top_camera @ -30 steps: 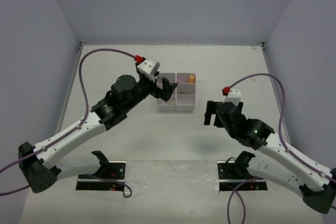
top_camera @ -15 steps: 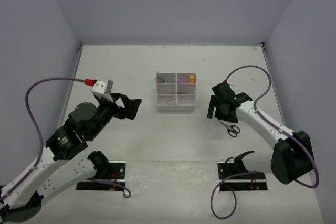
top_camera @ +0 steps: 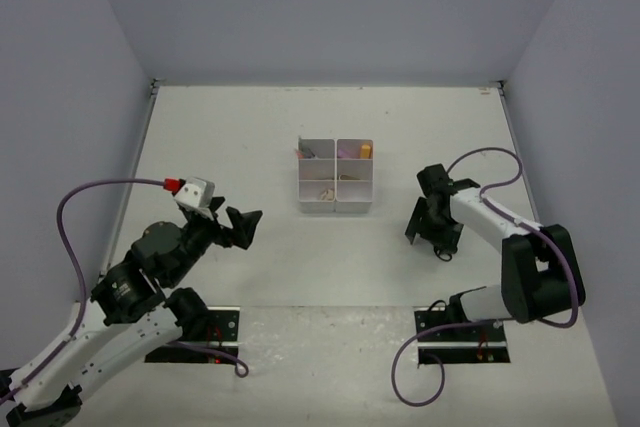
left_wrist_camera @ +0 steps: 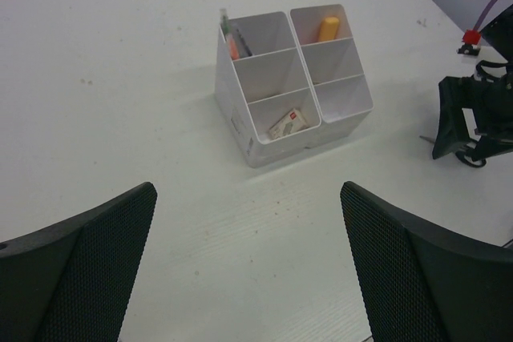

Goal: Sort the stationery into containers
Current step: Pick up the scissors from the center of the board.

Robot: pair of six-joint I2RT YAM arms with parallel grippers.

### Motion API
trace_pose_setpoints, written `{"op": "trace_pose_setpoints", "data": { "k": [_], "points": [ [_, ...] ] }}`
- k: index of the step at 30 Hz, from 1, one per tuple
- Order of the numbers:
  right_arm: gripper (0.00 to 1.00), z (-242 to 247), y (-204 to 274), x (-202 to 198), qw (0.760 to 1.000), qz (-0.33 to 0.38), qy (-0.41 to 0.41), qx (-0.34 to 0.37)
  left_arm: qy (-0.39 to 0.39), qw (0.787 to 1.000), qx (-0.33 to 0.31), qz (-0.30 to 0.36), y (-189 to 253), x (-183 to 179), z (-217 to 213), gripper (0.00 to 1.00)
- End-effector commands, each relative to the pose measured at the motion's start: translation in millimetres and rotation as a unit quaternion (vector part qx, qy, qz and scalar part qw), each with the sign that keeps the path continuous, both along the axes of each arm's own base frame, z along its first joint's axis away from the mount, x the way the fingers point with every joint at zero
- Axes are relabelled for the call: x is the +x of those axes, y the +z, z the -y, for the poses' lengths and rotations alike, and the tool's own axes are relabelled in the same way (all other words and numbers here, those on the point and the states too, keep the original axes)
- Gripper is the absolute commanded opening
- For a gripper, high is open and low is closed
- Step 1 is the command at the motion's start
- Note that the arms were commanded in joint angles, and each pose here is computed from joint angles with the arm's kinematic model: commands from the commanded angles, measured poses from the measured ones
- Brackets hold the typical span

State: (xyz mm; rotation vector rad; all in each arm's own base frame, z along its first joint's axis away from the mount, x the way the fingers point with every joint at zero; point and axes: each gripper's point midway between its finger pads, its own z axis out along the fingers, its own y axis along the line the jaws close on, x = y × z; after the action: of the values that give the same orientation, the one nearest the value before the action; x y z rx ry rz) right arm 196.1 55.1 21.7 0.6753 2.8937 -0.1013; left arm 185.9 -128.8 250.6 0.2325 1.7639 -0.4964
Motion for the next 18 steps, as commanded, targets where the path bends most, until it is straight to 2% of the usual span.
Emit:
{"op": "trace_pose_setpoints", "data": {
  "k": [1,7,18],
  "points": [
    [0.73,-6.7,-10.2,-2.7,0.999,-0.031,-0.038,0.013,-0.001,1.0,-0.005,0.025,9.0,0.6,-1.8,1.0],
    [0.72,-0.5,-8.7,-1.4,0.999,-0.022,-0.046,0.0,-0.022,0.998,-0.027,0.047,16.7,-8.0,-0.6,1.0],
    [0.7,0.2,11.6,5.4,1.0,-0.007,-0.028,0.002,-0.036,0.998,-0.02,0.04,13.3,-8.1,5.9,1.0]
  ]
}}
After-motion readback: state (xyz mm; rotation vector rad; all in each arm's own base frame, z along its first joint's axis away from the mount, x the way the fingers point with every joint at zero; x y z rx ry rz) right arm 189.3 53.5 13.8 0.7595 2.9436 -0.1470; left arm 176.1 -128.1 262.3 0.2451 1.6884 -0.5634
